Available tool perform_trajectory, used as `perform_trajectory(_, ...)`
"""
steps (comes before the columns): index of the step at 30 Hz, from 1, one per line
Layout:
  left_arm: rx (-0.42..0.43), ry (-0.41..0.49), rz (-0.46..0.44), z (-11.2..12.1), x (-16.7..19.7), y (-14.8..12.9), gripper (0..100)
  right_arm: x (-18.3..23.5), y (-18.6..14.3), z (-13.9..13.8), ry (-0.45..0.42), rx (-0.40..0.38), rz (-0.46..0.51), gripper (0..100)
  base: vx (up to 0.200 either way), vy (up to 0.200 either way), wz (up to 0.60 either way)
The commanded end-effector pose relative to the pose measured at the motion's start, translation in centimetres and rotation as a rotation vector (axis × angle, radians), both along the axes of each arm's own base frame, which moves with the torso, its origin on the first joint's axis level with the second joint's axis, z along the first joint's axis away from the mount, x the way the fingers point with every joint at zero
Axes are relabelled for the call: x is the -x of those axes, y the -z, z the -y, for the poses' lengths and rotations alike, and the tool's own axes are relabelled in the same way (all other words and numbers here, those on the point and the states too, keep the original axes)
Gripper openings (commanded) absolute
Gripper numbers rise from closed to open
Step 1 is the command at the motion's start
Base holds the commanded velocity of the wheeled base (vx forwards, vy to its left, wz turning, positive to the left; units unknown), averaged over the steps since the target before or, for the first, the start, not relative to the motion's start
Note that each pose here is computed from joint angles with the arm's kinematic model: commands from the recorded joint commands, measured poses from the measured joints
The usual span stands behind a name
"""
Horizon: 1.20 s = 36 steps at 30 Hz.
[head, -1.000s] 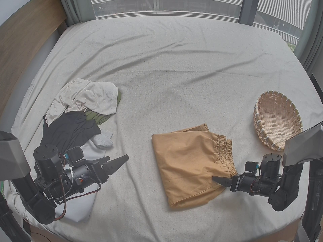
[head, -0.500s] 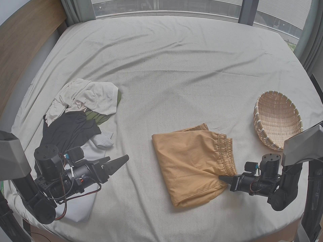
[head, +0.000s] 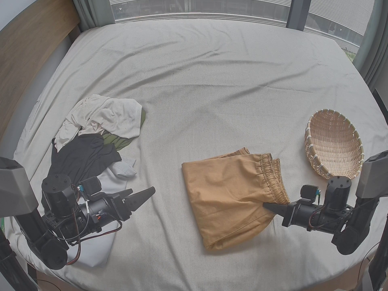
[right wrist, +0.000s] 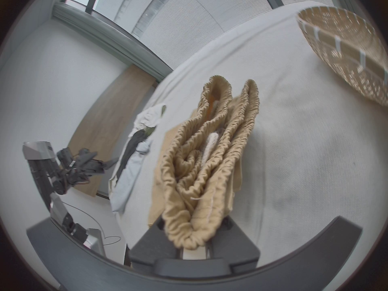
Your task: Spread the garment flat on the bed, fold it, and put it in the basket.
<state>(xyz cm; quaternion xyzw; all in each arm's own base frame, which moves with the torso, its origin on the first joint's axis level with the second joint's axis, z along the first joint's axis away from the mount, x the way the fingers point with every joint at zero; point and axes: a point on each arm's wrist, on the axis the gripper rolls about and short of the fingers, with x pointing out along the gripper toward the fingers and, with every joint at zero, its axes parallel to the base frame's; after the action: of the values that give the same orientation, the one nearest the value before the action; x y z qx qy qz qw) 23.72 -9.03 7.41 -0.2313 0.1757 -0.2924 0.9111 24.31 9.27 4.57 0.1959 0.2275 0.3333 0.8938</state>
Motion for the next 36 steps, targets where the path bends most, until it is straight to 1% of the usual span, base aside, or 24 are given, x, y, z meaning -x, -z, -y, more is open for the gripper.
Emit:
perform_trajectory(1,-0.008,0.001,0.001,0.0,0.1,0.1,100,1.9,-4.2,0.0,-0.047,-0.058,0.140,0,0.000,0.000,0.00)
perform_trajectory(2,-0.008,0.001,0.001,0.0,0.1,0.1,100,1.9,-4.2,0.0,-0.047,-0.059,0.142,0,0.000,0.000,0.00)
perform_trajectory(3,-0.029,0.003,0.011,0.0,0.2,0.2,100,2.3,-5.0,0.0,-0.061,-0.071,0.173,0,0.000,0.000,0.00)
perform_trajectory(4,-0.041,0.004,0.014,0.0,0.2,0.2,100,2.4,-5.3,0.0,-0.064,-0.075,0.183,0,0.000,0.000,0.00)
perform_trajectory(7,-0.134,0.020,0.060,-0.3,0.5,0.6,100,3.0,-6.3,-0.2,-0.085,-0.090,0.225,0,0.000,0.000,0.00)
perform_trajectory(8,-0.195,0.031,0.097,-0.5,0.7,0.7,100,3.3,-6.7,-0.5,-0.095,-0.097,0.242,0,0.000,0.000,0.00)
perform_trajectory(9,-0.211,0.034,0.106,-0.6,0.7,0.8,100,3.4,-6.8,-0.5,-0.099,-0.098,0.247,0,0.000,0.000,0.00)
perform_trajectory(10,-0.262,0.035,0.135,-0.9,0.8,0.9,100,3.6,-7.2,-0.7,-0.108,-0.105,0.264,0,0.000,0.000,0.00)
perform_trajectory(11,-0.272,0.034,0.142,-1.0,0.8,0.8,100,3.6,-7.3,-0.7,-0.109,-0.107,0.268,0,0.000,0.000,0.00)
perform_trajectory(12,-0.325,0.045,0.176,-1.2,0.9,0.9,100,3.9,-7.6,-0.8,-0.118,-0.112,0.279,0,0.000,0.000,0.00)
perform_trajectory(15,-0.392,0.056,0.217,-1.6,0.9,1.0,100,4.2,-8.1,-1.0,-0.134,-0.122,0.297,0,0.000,0.000,0.00)
perform_trajectory(21,-0.406,0.058,0.252,-1.6,1.1,0.5,100,5.0,-9.1,-1.3,-0.158,-0.143,0.340,0,0.000,0.000,0.00)
perform_trajectory(24,-0.400,0.059,0.272,-1.5,1.3,0.0,100,5.3,-10.1,-1.1,-0.156,-0.159,0.383,0,0.000,0.000,0.00)
perform_trajectory(29,-0.400,0.085,0.271,-1.1,1.8,0.1,100,5.8,-11.2,-0.7,-0.148,-0.176,0.429,0,0.000,0.000,0.00)
perform_trajectory(33,-0.398,0.099,0.275,-0.7,1.9,0.1,100,6.0,-11.7,-0.3,-0.133,-0.179,0.457,0,0.000,0.000,0.00)
perform_trajectory(36,-0.398,0.101,0.274,-0.7,2.0,0.1,100,5.6,-11.9,0.5,-0.087,-0.164,0.481,0,0.000,0.000,0.00)
